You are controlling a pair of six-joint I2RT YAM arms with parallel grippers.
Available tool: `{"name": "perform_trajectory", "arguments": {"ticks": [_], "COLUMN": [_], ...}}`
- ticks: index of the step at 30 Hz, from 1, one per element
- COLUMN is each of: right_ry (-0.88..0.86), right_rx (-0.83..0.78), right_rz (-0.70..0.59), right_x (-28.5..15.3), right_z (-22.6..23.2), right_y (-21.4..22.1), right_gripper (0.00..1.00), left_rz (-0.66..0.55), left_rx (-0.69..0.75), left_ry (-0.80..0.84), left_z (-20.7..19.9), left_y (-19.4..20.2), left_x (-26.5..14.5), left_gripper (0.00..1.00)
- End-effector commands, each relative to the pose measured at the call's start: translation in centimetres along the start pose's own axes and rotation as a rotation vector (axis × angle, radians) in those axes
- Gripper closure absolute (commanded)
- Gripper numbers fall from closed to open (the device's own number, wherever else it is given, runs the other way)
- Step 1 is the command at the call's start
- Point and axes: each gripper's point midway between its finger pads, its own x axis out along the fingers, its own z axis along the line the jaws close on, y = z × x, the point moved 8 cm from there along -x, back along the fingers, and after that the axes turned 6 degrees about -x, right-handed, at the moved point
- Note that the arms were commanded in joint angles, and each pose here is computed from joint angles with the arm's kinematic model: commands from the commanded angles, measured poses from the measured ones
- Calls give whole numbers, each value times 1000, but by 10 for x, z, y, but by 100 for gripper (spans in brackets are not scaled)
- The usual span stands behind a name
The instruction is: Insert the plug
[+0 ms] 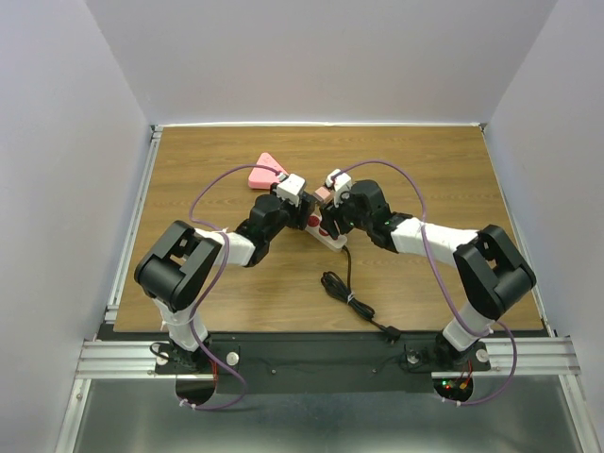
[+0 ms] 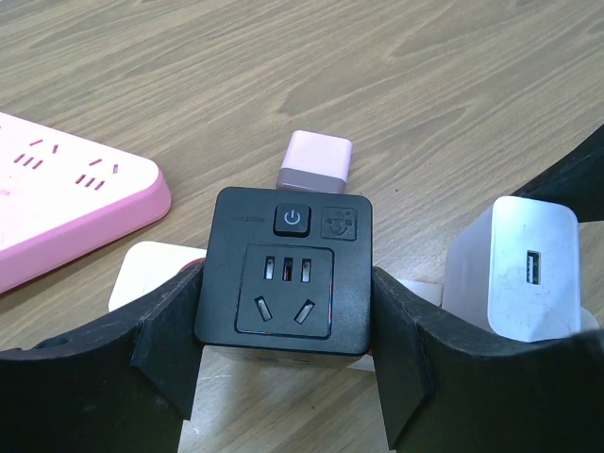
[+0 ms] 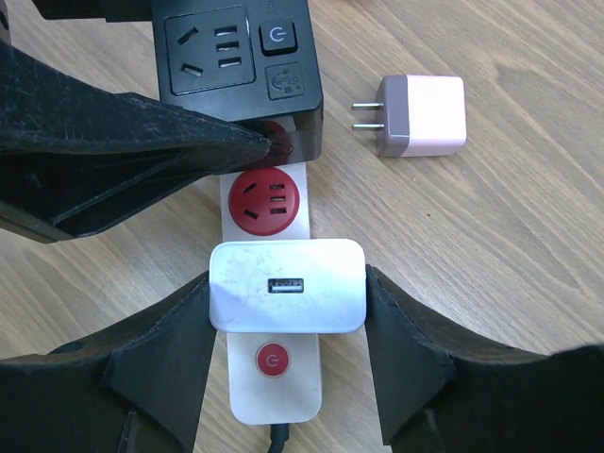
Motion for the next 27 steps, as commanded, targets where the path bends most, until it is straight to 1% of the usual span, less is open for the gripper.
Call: {"name": "perform_trajectory", "arguments": {"ticks": [1,4,6,7,9,10,12,13,14,16,17,18,19,20,22,24,26,27], "right_ry": [-143,-144,-150,-138,-114,-106,-95,-90,-90,-89,-88,-91,-92,-92,-89,-86,-80,-78], "right_rx": [140,146,145,176,172,173,169,176,175,172,172,168,168,167,165,167,169,168], "right_rz": [340,358,352,346,327,316,285,275,268,244,238,233,227,224,225,227,227,224], "right_x": [-5,-1,-2,-2,-5,-7,-10,-10,-11,-13,-14,-14,-14,-14,-13,-12,-13,-13], "right_z": [34,34,35,35,34,33,31,31,30,30,30,30,30,29,29,29,28,28], "right_y": [80,85,85,83,77,74,64,60,58,50,48,46,45,43,43,44,44,43], "right_gripper": [100,100,100,100,100,99,100,100,100,100,100,100,100,100,100,100,100,100], "left_rz": [595,591,591,592,590,574,543,506,500,460,475,456,464,468,462,450,427,414], "left_rx": [-257,-256,-250,-244,-234,-226,-226,-223,-222,-209,-202,-192,-192,-185,-175,-169,-169,-166], "left_ry": [301,299,301,287,263,249,246,257,255,256,234,227,224,214,200,197,199,204], "left_z": [-74,-74,-74,-73,-73,-73,-75,-77,-78,-80,-78,-79,-78,-78,-77,-76,-77,-78], "left_y": [119,118,118,114,108,100,88,75,70,51,50,42,42,39,34,29,20,15], "left_x": [-52,-52,-53,-52,-49,-46,-43,-41,-41,-37,-38,-36,-38,-38,-40,-42,-46,-47], "left_gripper": [100,100,100,100,100,93,85,80,73,68,58,47,43,30,18,9,3,3]}}
